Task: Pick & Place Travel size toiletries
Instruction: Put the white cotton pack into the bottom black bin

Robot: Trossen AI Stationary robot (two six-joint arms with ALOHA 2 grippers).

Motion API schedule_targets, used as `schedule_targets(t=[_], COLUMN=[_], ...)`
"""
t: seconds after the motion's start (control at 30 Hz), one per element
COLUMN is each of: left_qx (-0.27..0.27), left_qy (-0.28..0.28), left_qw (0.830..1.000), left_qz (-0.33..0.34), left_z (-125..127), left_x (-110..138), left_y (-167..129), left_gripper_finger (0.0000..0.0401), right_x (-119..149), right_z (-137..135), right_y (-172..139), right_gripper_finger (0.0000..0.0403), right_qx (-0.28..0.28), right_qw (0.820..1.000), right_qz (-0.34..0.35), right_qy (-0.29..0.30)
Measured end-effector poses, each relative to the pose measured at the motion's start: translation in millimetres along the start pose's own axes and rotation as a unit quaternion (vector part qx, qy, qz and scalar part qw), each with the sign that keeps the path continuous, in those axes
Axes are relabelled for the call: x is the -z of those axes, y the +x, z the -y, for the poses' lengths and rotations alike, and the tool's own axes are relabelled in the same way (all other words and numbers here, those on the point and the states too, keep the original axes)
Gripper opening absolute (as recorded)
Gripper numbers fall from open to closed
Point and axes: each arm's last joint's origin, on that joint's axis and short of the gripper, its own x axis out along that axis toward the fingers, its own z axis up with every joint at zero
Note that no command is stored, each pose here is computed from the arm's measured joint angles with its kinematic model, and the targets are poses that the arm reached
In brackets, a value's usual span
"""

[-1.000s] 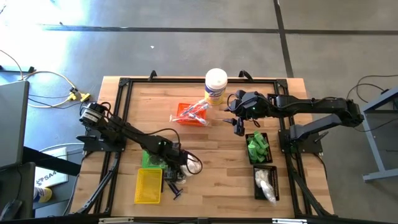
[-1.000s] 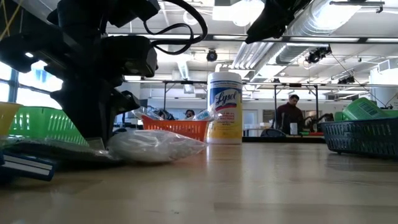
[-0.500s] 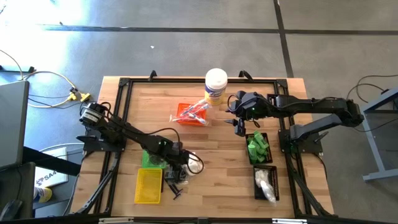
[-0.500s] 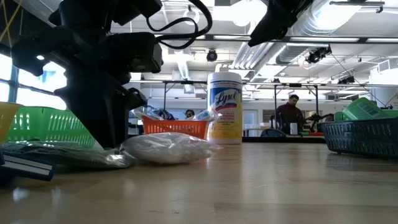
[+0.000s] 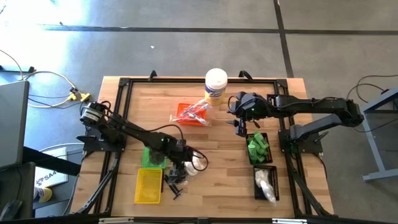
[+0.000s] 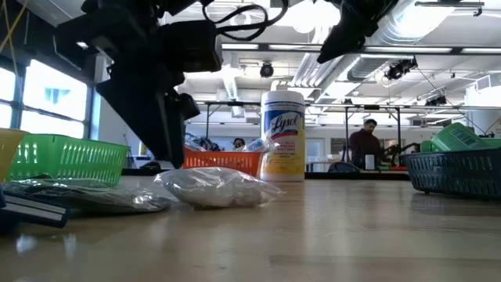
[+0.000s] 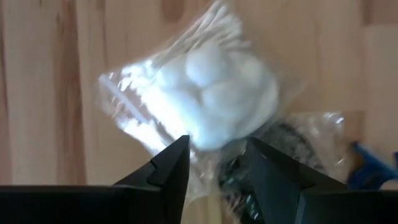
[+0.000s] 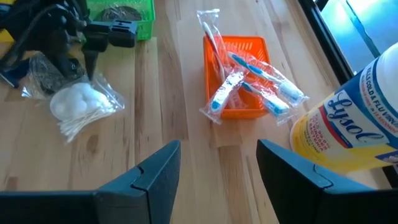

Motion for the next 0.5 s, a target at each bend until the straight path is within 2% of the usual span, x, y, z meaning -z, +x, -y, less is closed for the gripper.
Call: schedule_targets(t=[0.17, 0.5], left_qx=[0.035, 0.036], left_qy=[-0.016, -0.018], left_qw=[0.999, 0.999], left_qz=[0.018, 0.003], left_z=[2.0, 0.9], left_x=[-4.8, -1.9], left_y=[-0.3, 13.4], left_gripper_finger=[0.0155, 0.0155], right_x=[3.1, 3.3], right_z=[0.0, 0.0], right_y=[0.0, -0.1], right_gripper_finger=[0.0204, 0.0204], right_qx=[0.000, 0.000], right_qw=[1.000, 1.000], right_qz=[-0.016, -0.017], right_qy=[-0.001, -0.001])
